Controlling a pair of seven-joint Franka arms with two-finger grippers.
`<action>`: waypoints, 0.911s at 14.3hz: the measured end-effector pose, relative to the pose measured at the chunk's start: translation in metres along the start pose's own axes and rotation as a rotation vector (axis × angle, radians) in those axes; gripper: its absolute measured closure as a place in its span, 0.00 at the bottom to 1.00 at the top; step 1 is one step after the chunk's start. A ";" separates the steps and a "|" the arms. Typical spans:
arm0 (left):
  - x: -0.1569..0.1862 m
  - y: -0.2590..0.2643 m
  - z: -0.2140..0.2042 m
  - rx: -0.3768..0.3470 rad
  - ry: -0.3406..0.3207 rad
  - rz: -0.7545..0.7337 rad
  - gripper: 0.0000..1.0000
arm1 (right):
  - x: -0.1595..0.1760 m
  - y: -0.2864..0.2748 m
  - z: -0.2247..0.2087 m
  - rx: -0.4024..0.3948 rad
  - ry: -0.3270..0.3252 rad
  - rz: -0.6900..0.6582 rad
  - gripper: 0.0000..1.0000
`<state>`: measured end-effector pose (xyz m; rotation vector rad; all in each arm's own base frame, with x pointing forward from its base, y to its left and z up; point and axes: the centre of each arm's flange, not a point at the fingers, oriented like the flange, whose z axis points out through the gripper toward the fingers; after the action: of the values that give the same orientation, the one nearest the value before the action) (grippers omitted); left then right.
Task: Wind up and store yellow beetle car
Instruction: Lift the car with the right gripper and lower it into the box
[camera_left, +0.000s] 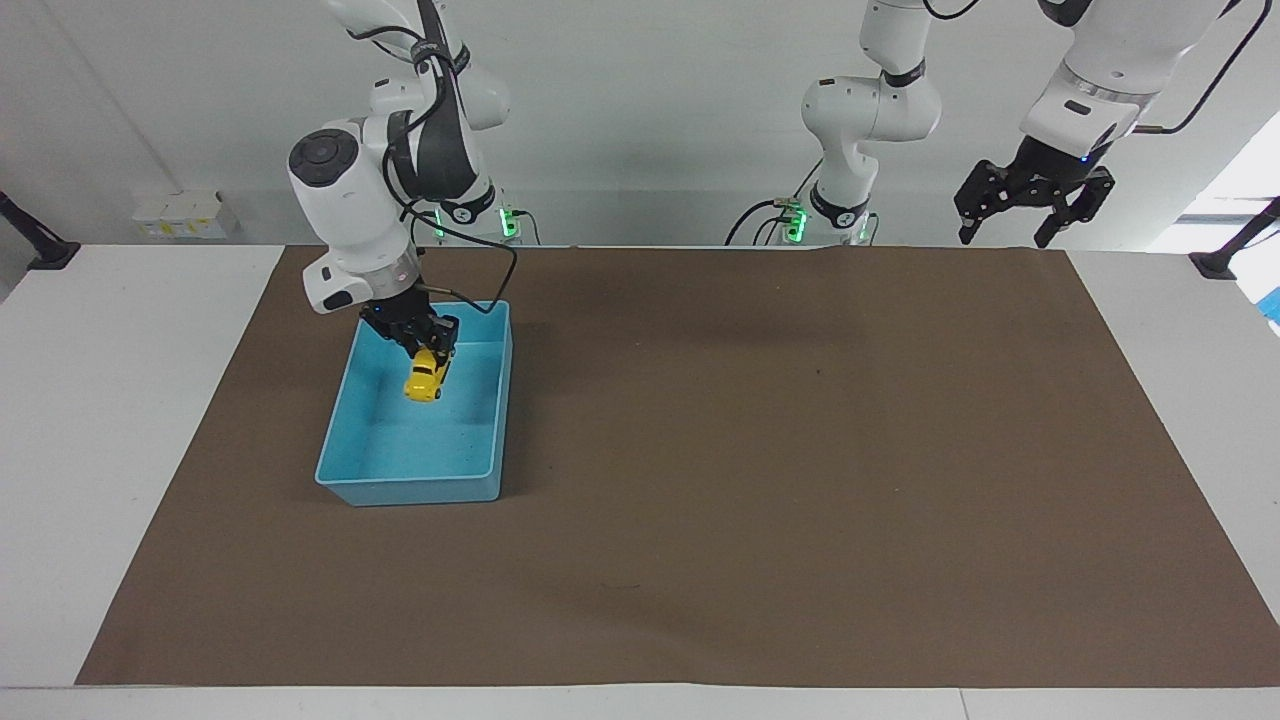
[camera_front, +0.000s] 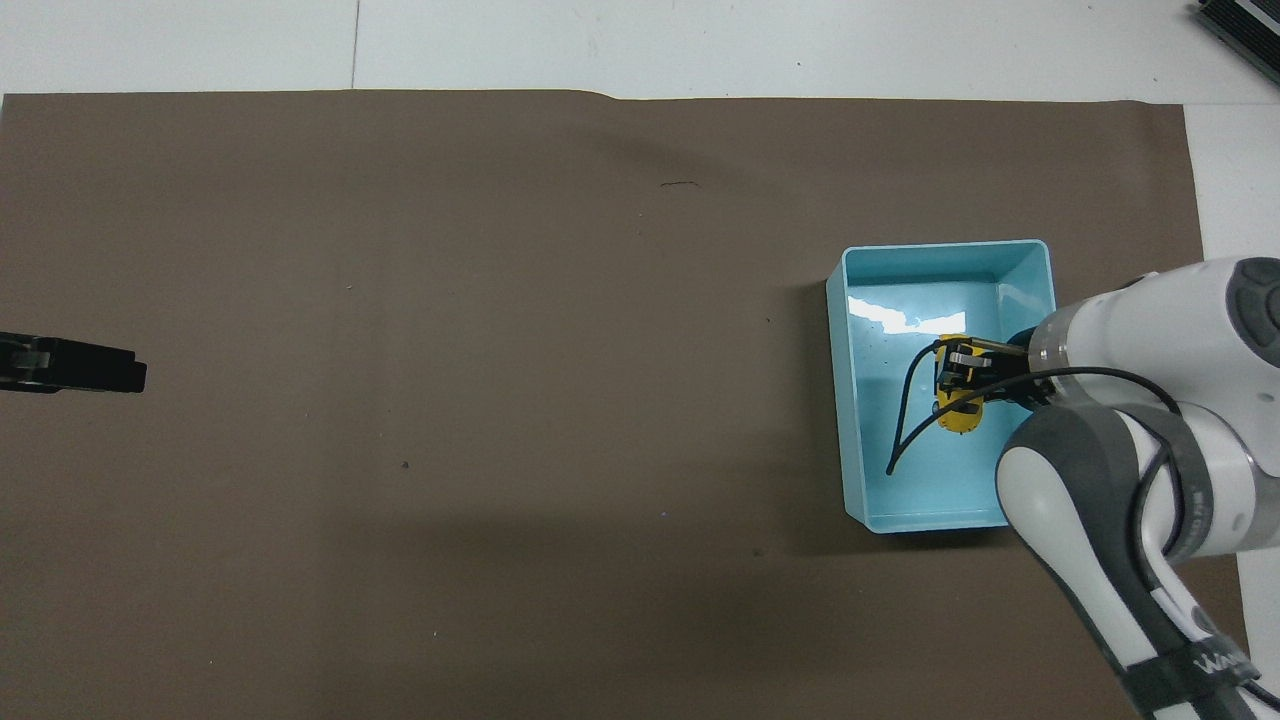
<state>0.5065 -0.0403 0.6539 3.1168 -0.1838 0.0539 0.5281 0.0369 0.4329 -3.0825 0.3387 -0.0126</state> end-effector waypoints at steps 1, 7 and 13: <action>0.000 0.000 0.000 0.000 0.000 0.000 0.00 | -0.007 0.007 0.005 0.003 0.004 -0.058 0.57; 0.000 0.000 0.000 0.000 0.000 0.000 0.00 | -0.026 0.016 0.036 0.010 0.047 -0.162 0.57; 0.000 0.000 0.000 0.000 0.000 0.000 0.00 | -0.041 0.029 0.082 0.009 0.074 -0.151 0.57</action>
<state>0.5064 -0.0404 0.6539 3.1168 -0.1843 0.0535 0.4823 0.0211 0.3496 -3.0966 0.1077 -0.1324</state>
